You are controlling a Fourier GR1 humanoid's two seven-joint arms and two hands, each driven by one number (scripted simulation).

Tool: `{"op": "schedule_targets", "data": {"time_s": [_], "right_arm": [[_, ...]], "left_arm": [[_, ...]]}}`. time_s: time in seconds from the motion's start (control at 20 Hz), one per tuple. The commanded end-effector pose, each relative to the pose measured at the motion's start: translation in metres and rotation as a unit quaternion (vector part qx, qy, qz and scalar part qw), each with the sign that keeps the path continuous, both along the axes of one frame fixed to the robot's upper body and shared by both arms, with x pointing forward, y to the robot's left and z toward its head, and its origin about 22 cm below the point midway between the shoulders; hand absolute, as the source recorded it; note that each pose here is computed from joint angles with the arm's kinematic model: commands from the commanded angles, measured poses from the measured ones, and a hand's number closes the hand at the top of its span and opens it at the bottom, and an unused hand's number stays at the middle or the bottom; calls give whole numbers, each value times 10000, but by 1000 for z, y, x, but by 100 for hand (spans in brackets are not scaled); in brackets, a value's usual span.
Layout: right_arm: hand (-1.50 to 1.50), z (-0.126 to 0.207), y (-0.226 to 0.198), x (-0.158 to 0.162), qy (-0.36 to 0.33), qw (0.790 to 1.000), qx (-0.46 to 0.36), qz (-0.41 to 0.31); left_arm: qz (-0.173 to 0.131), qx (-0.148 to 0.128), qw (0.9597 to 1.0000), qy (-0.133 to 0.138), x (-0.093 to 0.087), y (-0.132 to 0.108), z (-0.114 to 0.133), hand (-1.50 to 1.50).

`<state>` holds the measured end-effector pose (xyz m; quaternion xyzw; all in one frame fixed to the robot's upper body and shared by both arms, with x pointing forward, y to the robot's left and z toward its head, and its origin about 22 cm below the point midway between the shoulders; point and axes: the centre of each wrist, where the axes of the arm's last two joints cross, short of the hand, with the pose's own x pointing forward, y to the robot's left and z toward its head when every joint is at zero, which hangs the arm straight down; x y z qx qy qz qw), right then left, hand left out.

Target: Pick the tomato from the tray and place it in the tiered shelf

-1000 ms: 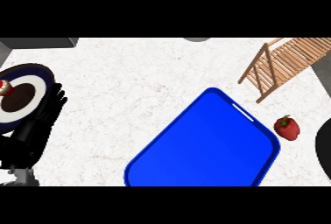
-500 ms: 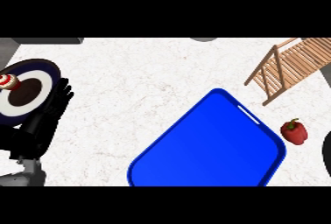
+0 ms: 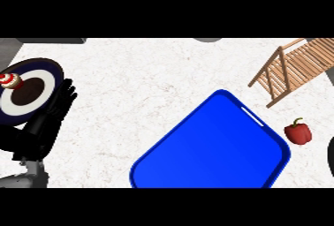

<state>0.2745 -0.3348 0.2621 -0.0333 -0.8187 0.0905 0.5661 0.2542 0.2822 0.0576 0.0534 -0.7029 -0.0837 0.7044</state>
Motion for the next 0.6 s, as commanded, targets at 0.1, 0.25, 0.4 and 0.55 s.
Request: {"op": "schedule_targets", "data": {"time_s": [0.1,0.25,0.4,0.55], "right_arm": [[150,82,-2,-50,-1051,9143,-3596,-1541],[150,74,-5,-34,-1185,8783,-4273,-1787],[150,57,-2,-10,-1590,8518,-4603,-1931],[150,47,-10,22,-1791,8343,-4778,-2086]], "left_arm": [[50,42,10000,-59,-1,5,1,0],[-181,-2,9995,-259,7,-8,7,0],[-206,-24,9996,-194,8,-17,-2,0],[-223,-2,9997,-76,23,-20,10,0]]}}
